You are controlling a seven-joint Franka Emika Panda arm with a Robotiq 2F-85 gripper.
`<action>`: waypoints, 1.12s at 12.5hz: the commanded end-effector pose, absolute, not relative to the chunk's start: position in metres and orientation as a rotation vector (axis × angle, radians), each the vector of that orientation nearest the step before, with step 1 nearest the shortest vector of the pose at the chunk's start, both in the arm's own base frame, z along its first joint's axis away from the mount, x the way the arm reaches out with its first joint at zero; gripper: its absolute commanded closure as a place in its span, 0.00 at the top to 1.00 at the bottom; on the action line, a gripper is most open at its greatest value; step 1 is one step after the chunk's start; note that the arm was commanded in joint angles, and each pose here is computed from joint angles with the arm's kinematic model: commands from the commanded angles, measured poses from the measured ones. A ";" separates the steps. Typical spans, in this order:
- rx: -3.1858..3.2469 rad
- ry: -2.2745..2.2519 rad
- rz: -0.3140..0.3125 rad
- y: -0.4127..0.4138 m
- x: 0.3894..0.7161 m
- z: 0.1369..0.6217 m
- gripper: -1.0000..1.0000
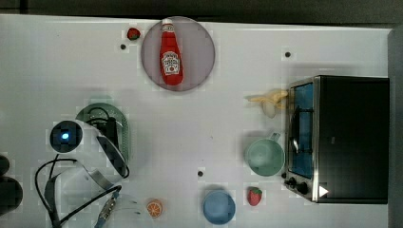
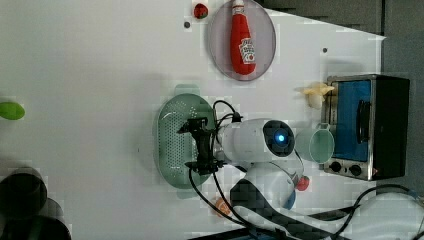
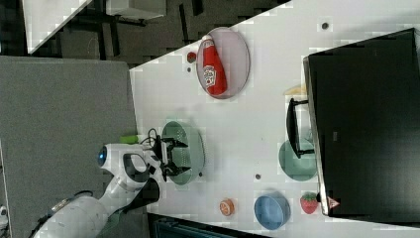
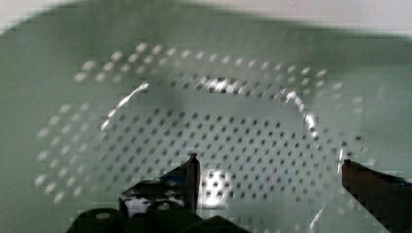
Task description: Drag strainer left to right.
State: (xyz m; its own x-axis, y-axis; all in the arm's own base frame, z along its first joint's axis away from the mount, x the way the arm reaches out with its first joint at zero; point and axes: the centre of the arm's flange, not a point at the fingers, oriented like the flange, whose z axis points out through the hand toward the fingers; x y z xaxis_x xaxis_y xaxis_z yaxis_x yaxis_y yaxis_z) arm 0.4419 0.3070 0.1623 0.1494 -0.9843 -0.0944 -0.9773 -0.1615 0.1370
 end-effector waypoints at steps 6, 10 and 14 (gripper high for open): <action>2.272 -2.172 -0.180 0.276 0.478 0.160 1.00; 2.235 -2.196 -0.143 0.247 0.482 0.164 1.00; 2.170 -2.235 -0.114 0.211 0.481 0.169 1.00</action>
